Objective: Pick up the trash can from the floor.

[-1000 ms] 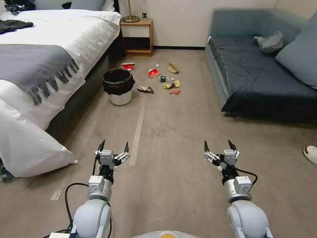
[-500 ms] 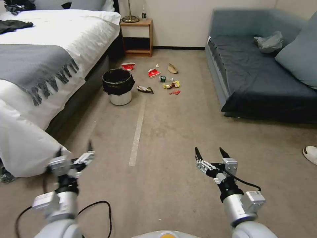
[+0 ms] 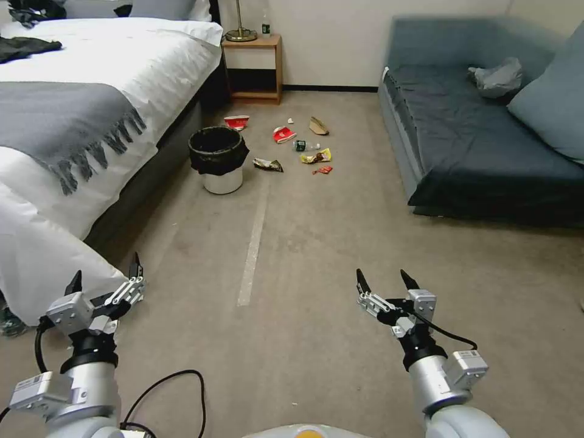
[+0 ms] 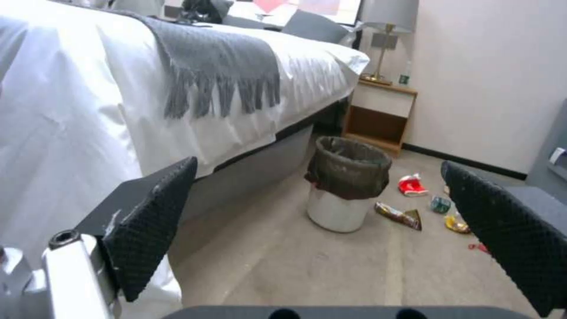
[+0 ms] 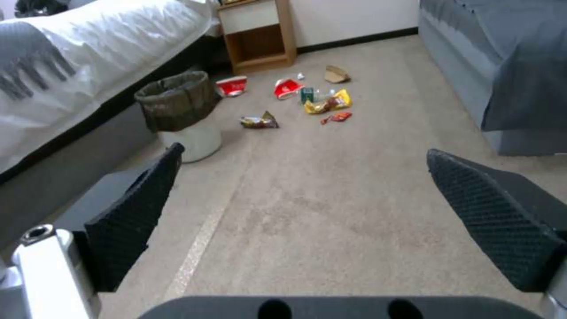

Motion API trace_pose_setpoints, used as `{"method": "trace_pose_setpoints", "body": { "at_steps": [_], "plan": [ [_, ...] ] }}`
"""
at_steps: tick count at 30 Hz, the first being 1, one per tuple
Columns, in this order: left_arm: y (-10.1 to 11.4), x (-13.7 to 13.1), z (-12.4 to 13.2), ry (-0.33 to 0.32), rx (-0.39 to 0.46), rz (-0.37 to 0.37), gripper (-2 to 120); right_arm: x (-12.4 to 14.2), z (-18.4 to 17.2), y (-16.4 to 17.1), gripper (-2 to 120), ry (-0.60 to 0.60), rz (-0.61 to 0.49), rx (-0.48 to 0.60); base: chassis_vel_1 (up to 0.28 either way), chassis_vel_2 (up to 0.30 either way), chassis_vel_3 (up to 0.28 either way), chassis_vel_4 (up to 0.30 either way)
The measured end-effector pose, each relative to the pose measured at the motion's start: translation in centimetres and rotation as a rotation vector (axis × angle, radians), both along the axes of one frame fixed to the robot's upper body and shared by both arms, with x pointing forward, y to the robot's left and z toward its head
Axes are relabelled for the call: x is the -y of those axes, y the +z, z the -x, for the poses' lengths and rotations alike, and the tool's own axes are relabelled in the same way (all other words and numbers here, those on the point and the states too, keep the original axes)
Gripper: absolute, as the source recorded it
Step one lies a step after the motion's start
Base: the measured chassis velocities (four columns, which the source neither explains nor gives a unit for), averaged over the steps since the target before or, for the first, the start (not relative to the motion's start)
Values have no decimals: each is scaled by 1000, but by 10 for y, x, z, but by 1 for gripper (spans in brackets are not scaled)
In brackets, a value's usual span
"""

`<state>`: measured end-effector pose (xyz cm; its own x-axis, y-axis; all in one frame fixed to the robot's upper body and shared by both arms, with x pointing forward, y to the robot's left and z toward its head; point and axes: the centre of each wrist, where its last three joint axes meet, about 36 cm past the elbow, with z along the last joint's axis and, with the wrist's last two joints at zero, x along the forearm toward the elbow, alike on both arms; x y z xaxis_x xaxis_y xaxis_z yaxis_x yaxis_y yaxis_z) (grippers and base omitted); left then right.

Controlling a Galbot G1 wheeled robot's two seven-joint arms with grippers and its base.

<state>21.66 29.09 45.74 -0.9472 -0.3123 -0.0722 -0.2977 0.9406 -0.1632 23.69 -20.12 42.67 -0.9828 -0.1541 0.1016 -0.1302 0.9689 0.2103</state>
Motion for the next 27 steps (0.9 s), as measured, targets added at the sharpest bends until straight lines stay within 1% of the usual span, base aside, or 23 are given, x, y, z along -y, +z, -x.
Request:
{"method": "trace_pose_setpoints", "body": {
  "at_steps": [27],
  "plan": [
    [4,1,0,-6,15,20,100,-2,2,0,100,23,11,7,0,0,0,0]
  ]
}}
